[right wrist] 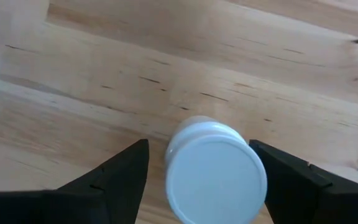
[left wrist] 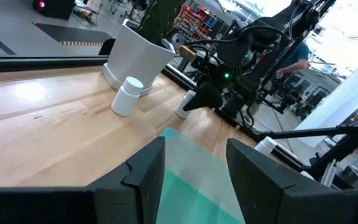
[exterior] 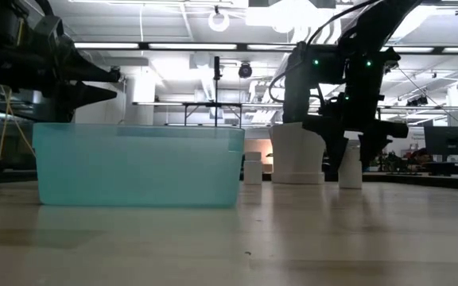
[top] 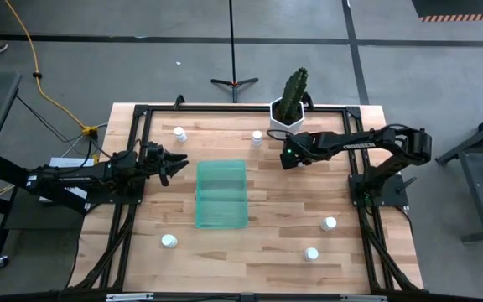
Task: Pick and place pill bottles into a basket
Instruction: Put the pill bottle into the blue bin
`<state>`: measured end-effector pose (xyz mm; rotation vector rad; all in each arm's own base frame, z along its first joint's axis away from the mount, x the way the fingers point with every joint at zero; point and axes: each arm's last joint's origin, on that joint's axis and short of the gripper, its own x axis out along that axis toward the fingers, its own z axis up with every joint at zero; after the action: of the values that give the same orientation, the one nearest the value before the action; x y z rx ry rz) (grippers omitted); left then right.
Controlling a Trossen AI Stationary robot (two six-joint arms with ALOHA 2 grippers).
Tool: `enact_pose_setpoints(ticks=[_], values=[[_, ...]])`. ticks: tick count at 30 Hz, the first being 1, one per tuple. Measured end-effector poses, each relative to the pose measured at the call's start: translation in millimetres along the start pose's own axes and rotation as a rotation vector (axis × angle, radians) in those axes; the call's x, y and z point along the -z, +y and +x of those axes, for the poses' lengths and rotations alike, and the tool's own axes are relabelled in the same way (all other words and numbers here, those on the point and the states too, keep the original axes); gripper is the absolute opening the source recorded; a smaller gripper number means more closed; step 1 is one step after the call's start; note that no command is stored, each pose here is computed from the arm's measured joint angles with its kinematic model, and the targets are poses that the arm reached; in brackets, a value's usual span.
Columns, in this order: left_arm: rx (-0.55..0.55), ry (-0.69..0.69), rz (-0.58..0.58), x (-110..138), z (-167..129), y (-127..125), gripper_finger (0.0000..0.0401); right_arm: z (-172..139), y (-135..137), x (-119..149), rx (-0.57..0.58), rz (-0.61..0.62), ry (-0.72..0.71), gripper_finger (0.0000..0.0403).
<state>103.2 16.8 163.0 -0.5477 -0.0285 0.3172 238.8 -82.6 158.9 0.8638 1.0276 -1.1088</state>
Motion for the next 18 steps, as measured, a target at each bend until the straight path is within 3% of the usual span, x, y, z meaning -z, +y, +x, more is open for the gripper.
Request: enact_pose_setpoints(ticks=[18], values=[[-0.001, 0.002, 0.001, 0.2, 0.0, 0.1, 0.0205, -0.2, -0.9, 0.1, 0.010, 0.005, 0.003, 0.0174]])
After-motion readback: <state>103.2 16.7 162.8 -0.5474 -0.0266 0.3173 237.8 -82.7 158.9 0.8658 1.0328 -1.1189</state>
